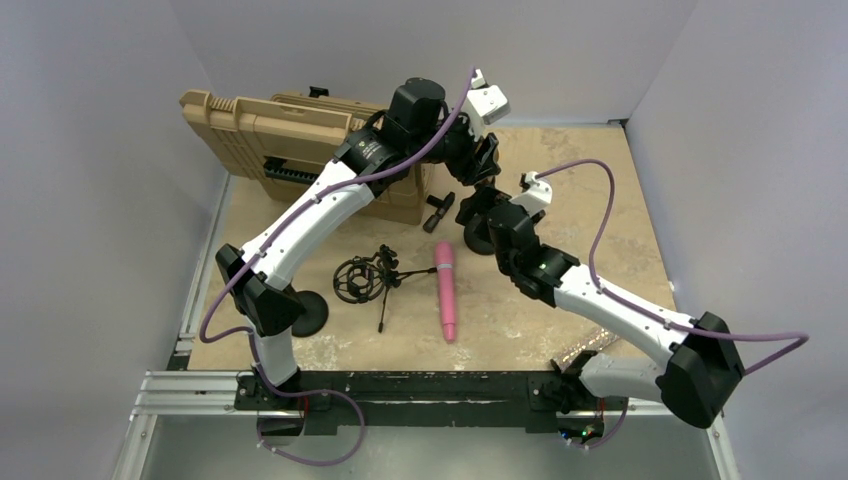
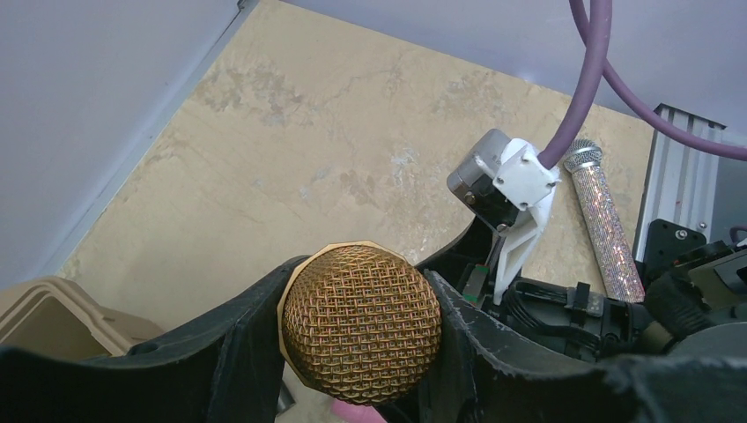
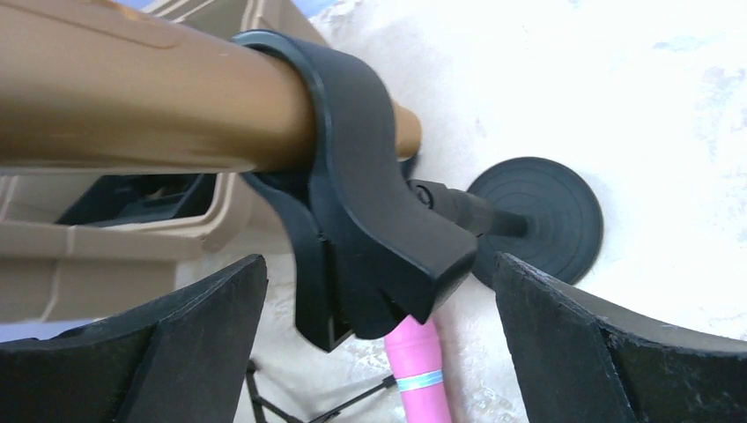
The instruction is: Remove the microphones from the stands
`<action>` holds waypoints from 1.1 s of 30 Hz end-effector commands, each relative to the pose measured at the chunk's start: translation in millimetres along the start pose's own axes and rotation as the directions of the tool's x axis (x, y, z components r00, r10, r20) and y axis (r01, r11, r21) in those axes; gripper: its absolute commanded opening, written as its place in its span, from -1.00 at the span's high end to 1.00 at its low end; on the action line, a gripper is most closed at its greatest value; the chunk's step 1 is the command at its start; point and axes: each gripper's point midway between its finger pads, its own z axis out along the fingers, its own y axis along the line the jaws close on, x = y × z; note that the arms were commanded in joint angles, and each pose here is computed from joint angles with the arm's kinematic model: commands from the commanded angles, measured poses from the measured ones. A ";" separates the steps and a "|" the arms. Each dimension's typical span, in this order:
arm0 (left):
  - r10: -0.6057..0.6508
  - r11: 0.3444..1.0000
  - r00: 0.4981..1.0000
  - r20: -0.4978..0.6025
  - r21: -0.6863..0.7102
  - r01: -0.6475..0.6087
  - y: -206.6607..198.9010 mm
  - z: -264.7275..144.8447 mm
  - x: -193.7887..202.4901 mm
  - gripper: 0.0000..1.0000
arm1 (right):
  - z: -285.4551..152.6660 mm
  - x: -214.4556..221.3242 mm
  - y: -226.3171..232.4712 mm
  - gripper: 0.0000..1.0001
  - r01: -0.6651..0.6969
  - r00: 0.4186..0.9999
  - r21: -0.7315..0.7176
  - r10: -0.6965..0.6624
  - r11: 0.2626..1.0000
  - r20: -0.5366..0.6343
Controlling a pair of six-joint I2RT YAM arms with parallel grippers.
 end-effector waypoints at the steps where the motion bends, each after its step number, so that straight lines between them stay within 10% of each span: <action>1: -0.006 1.000 0.997 0.080 0.016 0.005 -6.7 -11.2 -28.8 1.00 | 1.6 -28.6 -3.0 -0.98 -0.076 0.991 0.087 0.066 0.993 0.115; 13: -0.012 1.000 0.997 0.079 0.010 0.011 -5.6 -7.3 -25.3 1.00 | -13.4 -75.2 34.4 -0.76 0.009 0.973 -0.088 0.011 0.996 0.232; 33: -0.005 1.000 0.997 0.079 -0.019 0.007 4.0 2.9 -27.7 1.00 | 8.9 -14.1 29.2 -0.78 0.069 0.996 -0.078 -0.064 0.995 0.063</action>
